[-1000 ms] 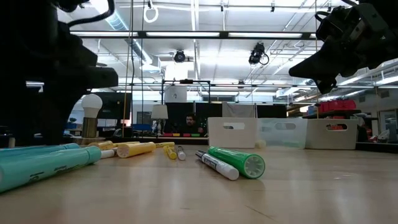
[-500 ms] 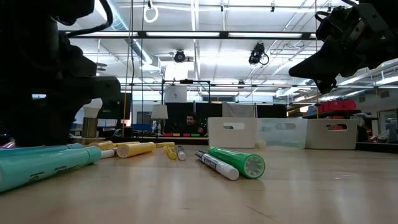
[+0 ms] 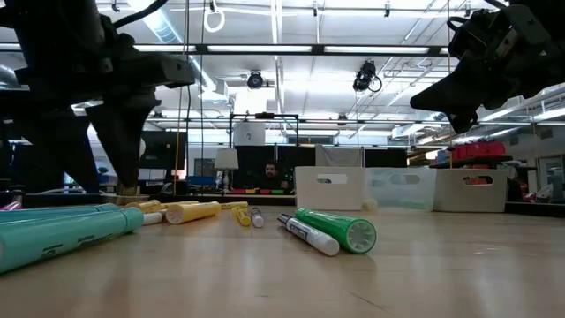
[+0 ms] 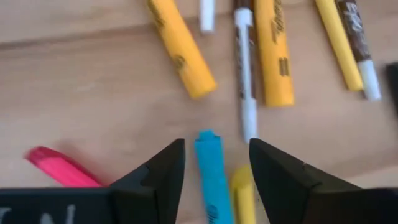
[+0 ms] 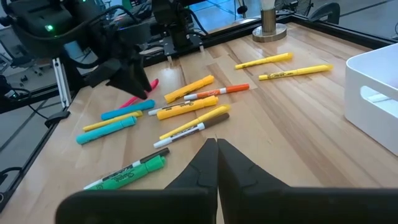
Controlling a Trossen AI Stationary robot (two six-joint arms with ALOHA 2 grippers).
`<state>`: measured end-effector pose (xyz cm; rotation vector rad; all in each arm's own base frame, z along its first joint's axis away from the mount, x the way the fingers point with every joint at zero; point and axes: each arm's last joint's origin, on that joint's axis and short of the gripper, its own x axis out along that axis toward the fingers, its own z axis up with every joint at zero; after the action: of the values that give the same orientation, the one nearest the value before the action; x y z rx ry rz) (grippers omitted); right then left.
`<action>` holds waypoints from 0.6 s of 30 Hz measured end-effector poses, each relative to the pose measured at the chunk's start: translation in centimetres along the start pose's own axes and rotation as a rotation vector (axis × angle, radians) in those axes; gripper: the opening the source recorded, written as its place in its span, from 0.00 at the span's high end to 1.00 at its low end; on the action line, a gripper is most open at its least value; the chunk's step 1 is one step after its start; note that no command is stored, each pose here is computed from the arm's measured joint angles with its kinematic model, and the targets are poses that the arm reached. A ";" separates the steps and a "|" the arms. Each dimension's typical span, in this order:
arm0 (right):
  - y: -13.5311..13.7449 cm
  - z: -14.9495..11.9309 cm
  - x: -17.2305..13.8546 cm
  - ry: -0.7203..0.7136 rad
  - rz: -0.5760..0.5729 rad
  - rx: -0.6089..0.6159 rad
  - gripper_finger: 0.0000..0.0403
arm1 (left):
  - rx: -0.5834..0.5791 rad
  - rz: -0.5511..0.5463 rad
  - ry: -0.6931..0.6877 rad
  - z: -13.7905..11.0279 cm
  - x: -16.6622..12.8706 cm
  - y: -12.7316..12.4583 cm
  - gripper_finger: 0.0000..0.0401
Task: Pick & Place Markers
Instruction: Put the blue highlighter pen into the transparent bin
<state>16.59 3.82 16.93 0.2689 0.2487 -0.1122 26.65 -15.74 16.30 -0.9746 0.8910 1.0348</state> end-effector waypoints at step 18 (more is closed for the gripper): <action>-0.1 -0.1 0.0 0.005 -0.030 -0.006 1.00 | -0.014 0.030 0.028 -0.3 1.5 -0.3 0.67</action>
<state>16.55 3.73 16.79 0.2600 0.2576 -0.1404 27.33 -15.72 14.90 -0.9919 0.9245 1.0563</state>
